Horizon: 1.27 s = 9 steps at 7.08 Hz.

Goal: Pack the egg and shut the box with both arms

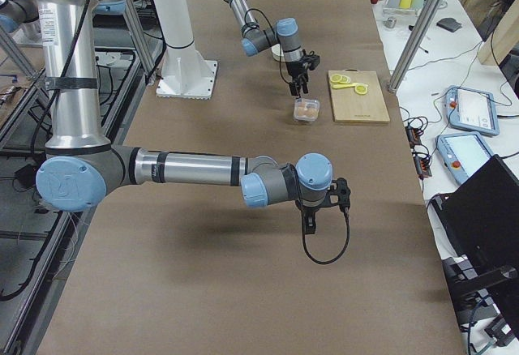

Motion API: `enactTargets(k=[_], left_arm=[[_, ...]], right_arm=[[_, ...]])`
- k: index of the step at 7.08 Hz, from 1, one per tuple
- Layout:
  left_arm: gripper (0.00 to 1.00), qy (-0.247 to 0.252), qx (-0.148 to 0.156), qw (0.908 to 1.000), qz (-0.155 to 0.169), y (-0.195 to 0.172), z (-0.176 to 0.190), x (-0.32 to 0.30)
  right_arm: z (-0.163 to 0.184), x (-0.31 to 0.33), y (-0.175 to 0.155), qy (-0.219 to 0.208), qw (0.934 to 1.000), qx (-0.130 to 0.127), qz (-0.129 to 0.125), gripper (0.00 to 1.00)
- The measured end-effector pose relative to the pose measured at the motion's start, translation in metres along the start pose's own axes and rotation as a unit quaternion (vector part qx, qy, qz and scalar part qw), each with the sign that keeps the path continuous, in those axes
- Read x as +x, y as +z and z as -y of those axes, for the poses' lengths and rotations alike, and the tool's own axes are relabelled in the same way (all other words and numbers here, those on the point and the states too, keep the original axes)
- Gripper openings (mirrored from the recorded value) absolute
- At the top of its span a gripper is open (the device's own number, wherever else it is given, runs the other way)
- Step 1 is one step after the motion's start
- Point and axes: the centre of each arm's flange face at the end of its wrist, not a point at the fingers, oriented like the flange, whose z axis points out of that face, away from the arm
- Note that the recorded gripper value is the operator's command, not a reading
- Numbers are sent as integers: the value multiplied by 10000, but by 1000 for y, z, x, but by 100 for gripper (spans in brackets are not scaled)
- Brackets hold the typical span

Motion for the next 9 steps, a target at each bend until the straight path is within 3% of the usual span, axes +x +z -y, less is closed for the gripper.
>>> enactTargets(k=[4, 6, 9], left_arm=[[97, -195, -676, 9970, 325, -51, 28, -9], [97, -145, -998, 9944, 316, -83, 37, -55], [97, 18, -1243, 9920, 221, -141, 48, -146]], right_arm=[[-1, 2, 2, 18, 10000, -12, -17, 100], [-2, 5, 3, 42, 10000, -27, -25, 100], [5, 4, 6, 33, 10000, -40, -24, 100]])
